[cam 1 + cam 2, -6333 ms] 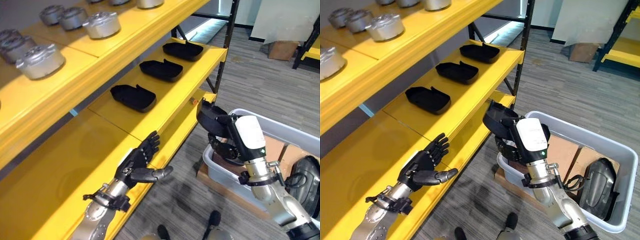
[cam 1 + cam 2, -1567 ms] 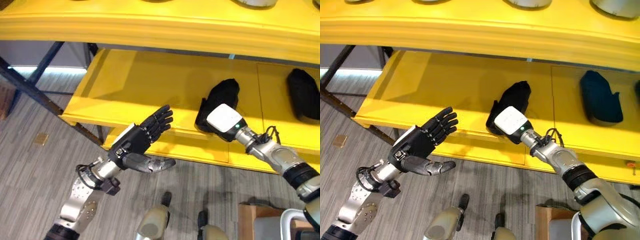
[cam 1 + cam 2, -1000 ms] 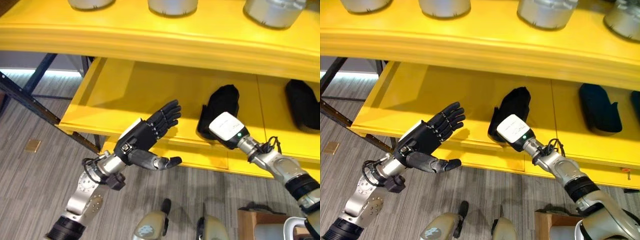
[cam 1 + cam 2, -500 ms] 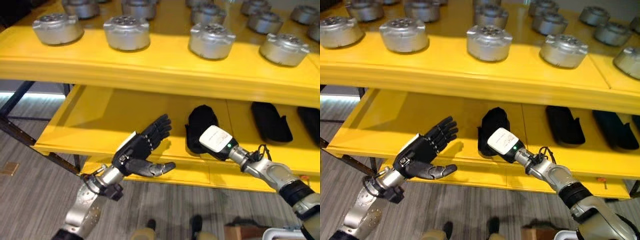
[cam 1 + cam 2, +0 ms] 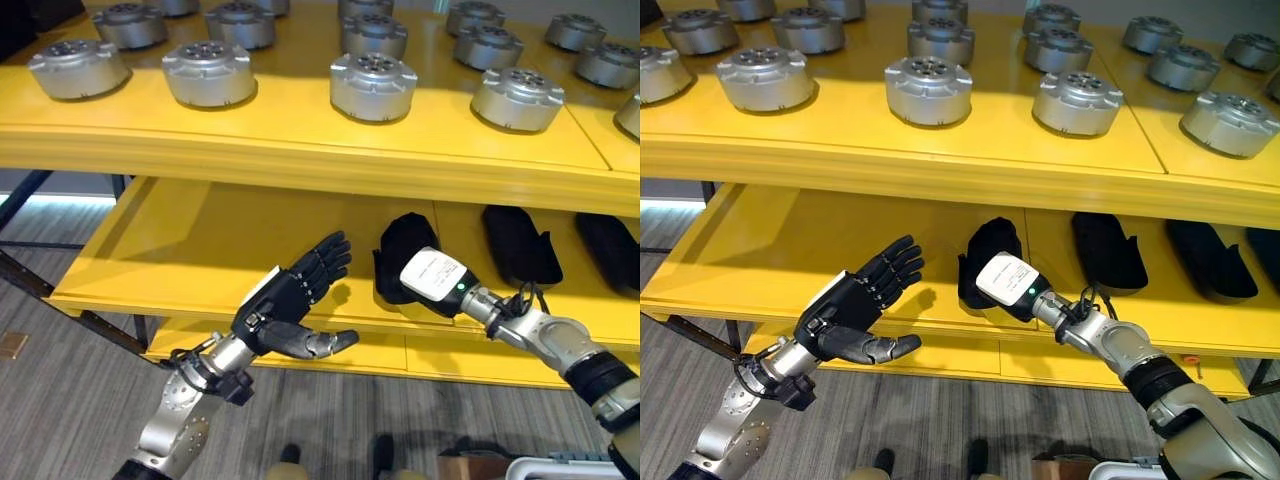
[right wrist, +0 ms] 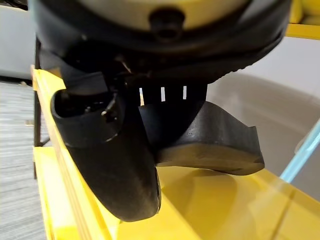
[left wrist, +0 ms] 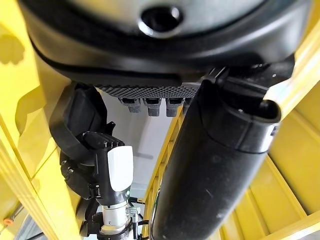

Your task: Move parts from the plastic box to the shelf.

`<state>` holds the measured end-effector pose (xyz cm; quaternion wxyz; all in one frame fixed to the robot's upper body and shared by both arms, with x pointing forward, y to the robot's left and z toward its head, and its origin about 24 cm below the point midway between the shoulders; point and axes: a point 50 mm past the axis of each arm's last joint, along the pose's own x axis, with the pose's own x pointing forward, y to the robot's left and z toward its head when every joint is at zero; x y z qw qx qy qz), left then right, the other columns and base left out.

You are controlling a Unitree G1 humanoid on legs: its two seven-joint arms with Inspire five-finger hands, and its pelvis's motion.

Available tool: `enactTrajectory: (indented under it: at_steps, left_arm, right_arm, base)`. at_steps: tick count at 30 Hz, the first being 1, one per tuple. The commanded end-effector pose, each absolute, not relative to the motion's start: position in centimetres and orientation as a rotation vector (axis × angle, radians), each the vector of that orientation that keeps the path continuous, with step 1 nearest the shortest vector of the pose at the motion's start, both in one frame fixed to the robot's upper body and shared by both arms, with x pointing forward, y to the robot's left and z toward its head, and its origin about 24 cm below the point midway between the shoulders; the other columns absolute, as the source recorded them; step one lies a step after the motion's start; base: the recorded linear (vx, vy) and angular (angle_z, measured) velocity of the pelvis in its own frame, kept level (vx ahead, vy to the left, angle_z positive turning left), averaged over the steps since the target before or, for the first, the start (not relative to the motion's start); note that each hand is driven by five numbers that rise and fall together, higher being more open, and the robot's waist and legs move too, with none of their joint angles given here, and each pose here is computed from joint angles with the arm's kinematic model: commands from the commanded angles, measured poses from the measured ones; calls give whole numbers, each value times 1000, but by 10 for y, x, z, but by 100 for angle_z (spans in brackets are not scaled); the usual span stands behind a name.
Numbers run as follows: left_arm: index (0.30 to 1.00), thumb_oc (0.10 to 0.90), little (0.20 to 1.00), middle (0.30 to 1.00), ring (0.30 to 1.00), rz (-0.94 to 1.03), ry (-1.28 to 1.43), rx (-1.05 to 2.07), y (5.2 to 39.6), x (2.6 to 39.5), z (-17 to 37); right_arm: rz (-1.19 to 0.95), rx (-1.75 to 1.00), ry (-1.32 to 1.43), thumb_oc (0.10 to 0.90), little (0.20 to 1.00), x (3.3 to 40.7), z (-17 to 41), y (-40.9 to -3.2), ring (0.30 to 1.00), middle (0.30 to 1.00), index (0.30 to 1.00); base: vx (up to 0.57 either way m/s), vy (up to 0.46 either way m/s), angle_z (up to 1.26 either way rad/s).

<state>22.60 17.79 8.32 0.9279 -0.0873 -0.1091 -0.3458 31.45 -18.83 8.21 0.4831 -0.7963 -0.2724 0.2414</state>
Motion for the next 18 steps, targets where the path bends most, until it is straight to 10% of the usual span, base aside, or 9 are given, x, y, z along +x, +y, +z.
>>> enactTrajectory:
  at_steps: [1,18]
  left_arm:
    - [1000,900,1000,1000,1000,-763,-417,-200,166,221,118]
    - [1000,900,1000,1000,1000,-756,-503,-196,163,229,131]
  right_arm:
    - [358,-1932,-865,400,300,344,152,-178,300,300,300]
    - [209,-2022,-852,400,300,368,178,-186,300,300,300]
  base:
    - [45,-42,5]
    - [-28,-17,7]
